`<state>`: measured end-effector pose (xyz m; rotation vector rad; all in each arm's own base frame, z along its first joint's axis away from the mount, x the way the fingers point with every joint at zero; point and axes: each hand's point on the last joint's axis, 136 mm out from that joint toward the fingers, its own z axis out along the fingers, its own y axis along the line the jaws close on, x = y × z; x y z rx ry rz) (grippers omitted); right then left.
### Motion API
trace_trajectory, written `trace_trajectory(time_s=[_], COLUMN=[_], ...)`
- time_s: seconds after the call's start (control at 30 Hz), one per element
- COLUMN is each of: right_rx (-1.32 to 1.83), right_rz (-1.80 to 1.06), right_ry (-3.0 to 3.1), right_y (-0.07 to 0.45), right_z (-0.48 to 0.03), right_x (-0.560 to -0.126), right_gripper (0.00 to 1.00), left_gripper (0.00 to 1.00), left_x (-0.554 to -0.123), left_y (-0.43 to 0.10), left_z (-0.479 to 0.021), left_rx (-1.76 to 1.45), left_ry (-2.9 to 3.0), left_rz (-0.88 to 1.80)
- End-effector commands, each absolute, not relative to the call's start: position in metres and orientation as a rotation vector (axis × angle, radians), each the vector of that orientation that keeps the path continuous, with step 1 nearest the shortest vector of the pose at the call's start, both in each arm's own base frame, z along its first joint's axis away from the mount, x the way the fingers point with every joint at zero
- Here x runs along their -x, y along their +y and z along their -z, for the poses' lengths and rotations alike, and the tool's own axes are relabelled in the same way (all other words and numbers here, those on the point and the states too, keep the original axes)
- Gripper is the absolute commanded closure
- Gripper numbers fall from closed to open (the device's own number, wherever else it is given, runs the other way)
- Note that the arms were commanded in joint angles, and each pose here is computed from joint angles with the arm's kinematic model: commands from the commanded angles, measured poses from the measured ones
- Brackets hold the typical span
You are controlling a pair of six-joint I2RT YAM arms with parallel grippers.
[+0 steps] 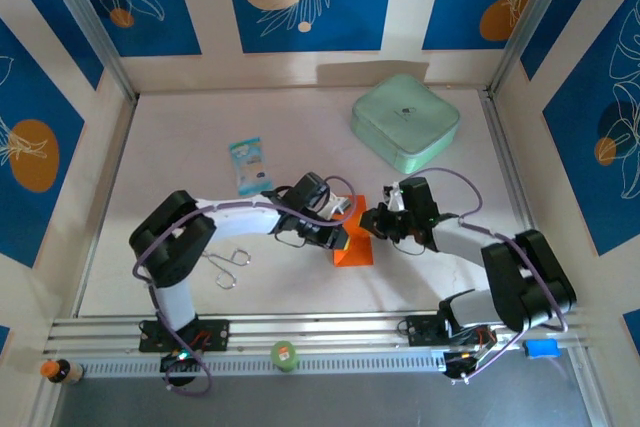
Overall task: Fold a paper plane with a square sheet of paper (pick it up from the middle)
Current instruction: Fold the triangle a second time at the center of the table.
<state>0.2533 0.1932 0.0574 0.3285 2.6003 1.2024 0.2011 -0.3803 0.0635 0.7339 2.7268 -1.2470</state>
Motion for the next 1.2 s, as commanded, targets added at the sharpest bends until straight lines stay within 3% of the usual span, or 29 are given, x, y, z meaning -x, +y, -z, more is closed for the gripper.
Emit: trace_trajectory(time_s=[0.0, 0.23, 0.67, 0.77, 0.83, 0.9, 1.17], right_rx=[-0.365, -0.462, -0.507, -0.457, -0.454, -0.456, -0.455], right_rz=[-1.162, -1.137, -1.120, -1.183, -1.194, -1.189, -1.263], right_ry=[2.676, 2.717, 2.825, 2.782, 2.764, 2.739, 2.654], right_y=[0.185, 0.175, 0.182, 0.191, 0.194, 0.196, 0.205], right_z=[-0.055, -0.057, -0.043, -0.050, -0.052, -0.053, -0.054], right_x=[-0.232, -0.200, -0.170, -0.175, -0.180, -0.189, -0.236], right_gripper=[0.84, 0.69, 0.61, 0.77, 0.92, 0.98, 1.00], left_gripper=[0.91, 0.92, 0.94, 0.94, 0.94, 0.94, 0.94], left_x=[-0.211, -0.216, -0.197, -0.197, -0.198, -0.198, -0.198], left_y=[-0.385, -0.376, -0.366, -0.368, -0.369, -0.370, -0.370], left_z=[-0.059, -0.029, -0.003, -0.008, -0.010, -0.010, -0.009], left_rx=[-0.730, -0.717, -0.631, -0.632, -0.638, -0.646, -0.647], left_ry=[2.728, 2.798, 2.856, 2.843, 2.840, 2.841, 2.840], left_rz=[1.231, 1.108, 1.200, 1.213, 1.214, 1.211, 1.218])
